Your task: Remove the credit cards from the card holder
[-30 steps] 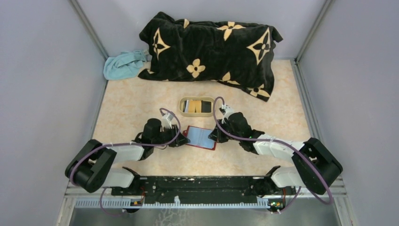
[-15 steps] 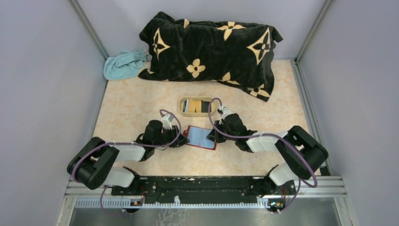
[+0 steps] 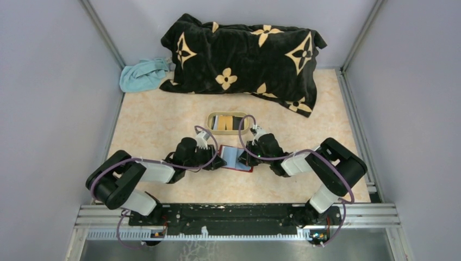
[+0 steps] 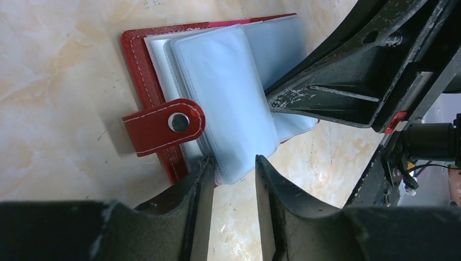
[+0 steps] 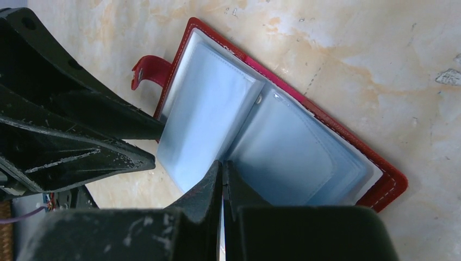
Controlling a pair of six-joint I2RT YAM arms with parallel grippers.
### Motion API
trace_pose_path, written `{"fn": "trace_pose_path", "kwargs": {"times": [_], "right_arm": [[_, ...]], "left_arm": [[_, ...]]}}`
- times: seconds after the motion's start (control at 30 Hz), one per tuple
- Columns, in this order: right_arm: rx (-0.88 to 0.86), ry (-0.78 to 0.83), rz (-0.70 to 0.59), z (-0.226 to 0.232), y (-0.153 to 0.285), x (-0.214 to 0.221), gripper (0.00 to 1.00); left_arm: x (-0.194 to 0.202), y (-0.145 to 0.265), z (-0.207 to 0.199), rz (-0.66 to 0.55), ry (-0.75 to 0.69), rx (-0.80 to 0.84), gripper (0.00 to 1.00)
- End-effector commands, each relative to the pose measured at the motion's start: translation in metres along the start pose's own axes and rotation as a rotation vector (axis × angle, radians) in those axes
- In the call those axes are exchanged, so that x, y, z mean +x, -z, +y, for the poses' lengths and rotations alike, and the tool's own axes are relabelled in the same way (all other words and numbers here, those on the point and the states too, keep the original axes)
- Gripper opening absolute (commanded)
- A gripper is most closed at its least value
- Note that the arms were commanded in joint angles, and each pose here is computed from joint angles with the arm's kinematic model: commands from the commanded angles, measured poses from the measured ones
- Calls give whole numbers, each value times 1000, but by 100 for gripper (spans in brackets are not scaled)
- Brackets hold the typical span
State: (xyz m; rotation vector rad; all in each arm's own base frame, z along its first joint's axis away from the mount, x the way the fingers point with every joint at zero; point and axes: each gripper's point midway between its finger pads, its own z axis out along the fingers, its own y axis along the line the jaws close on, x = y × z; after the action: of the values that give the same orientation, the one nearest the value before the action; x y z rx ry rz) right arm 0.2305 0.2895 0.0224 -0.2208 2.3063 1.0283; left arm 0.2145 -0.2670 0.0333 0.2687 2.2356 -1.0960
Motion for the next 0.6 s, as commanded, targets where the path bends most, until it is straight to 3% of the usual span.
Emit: {"fn": "trace_pose_path", "kwargs": {"times": [0.0,0.57], "right_arm": [[5,-4,25,-6,-1,14,0],[6,-30,50,-13,-8,25,0]], "left_arm": [[-11,-6,-15,-24,-11,45,40],[-38,-8,-63,-70,-66,164,40]]}}
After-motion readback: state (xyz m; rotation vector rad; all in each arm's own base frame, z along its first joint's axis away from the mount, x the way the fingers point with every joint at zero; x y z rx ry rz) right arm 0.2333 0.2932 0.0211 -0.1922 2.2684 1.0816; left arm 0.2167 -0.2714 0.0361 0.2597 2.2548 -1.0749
